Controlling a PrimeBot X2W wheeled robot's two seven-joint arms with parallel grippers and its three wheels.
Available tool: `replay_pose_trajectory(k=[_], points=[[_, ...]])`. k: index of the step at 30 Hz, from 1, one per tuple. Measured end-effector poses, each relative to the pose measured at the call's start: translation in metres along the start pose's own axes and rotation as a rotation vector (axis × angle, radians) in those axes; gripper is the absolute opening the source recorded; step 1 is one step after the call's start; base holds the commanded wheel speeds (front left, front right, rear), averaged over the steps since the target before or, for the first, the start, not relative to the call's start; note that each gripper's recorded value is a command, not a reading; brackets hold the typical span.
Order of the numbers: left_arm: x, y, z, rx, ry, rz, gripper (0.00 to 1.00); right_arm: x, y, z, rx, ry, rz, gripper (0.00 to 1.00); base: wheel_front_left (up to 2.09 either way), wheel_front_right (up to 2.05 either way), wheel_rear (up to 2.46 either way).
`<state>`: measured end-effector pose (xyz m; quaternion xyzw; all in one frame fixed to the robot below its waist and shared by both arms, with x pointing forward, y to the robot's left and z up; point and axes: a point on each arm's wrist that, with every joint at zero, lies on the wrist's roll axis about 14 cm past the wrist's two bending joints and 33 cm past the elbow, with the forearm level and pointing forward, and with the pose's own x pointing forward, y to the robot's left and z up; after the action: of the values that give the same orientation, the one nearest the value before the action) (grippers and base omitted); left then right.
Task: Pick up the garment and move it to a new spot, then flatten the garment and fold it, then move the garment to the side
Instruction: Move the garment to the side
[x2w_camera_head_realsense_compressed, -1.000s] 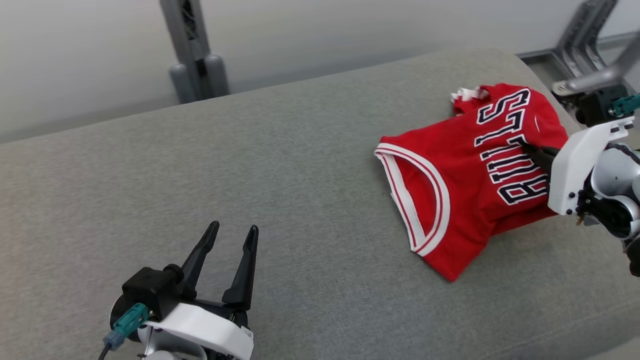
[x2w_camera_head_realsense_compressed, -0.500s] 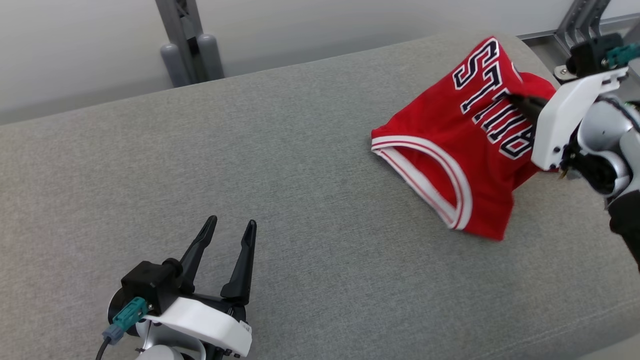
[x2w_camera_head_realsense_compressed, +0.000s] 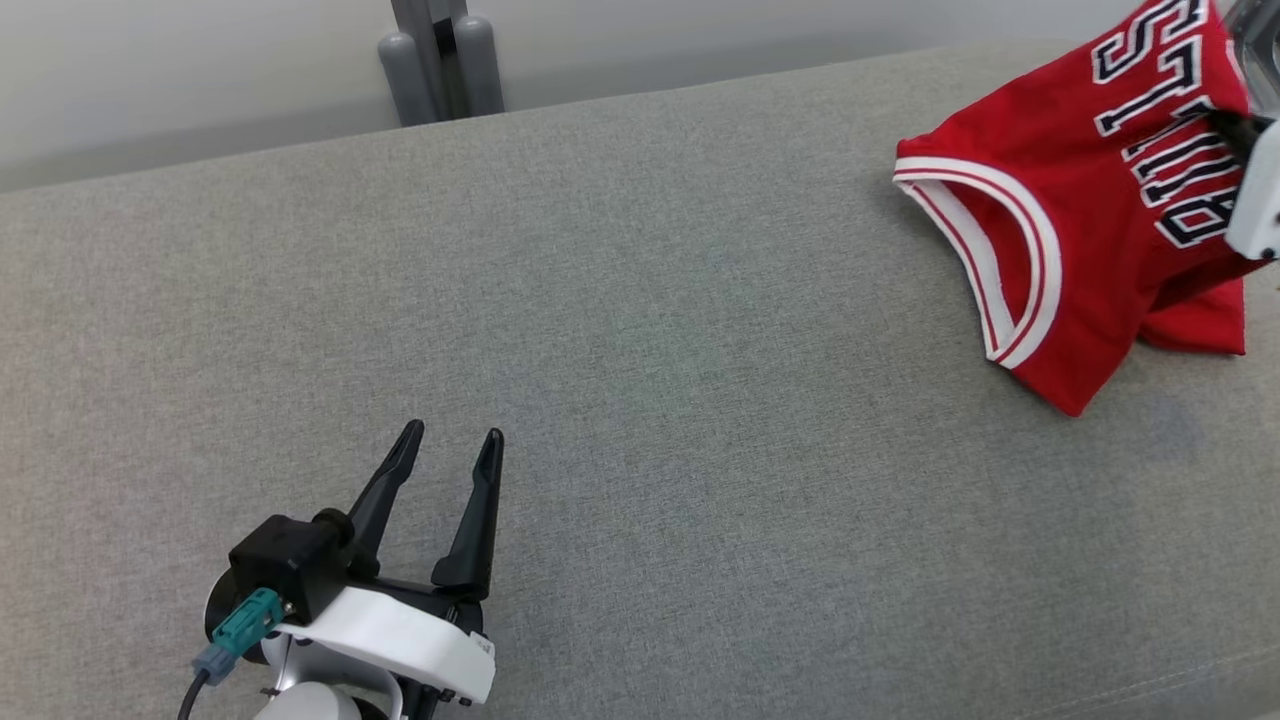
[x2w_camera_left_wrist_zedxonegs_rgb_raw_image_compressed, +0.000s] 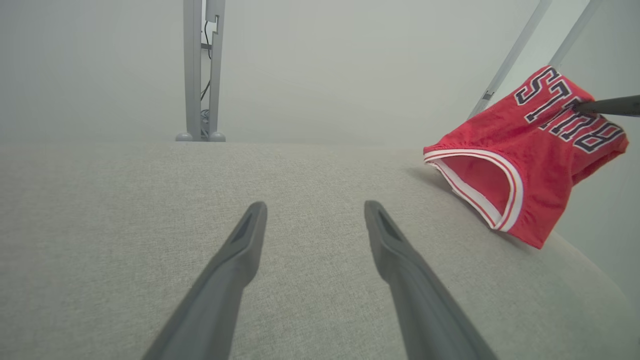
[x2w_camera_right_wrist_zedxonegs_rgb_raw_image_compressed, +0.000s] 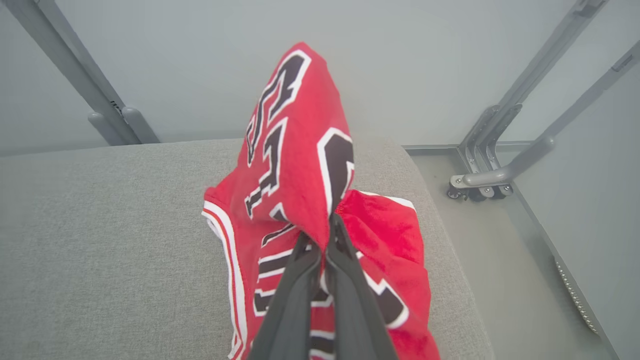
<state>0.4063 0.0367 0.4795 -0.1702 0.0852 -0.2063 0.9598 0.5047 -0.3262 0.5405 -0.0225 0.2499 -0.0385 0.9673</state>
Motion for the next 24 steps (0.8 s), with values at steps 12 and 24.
replay_pose_trajectory(k=[12, 24], points=[[0.005, 0.014, -0.010, 0.002, 0.038, 0.018, 1.00, 0.019, -0.064, -0.035, -0.019, 0.058, -0.215, 0.00, 0.00, 0.00, 0.00], [0.002, 0.041, -0.023, 0.007, 0.080, 0.087, 1.00, 0.049, -0.086, -0.053, -0.236, 0.154, -0.306, 0.00, 0.00, 0.00, 0.00]])
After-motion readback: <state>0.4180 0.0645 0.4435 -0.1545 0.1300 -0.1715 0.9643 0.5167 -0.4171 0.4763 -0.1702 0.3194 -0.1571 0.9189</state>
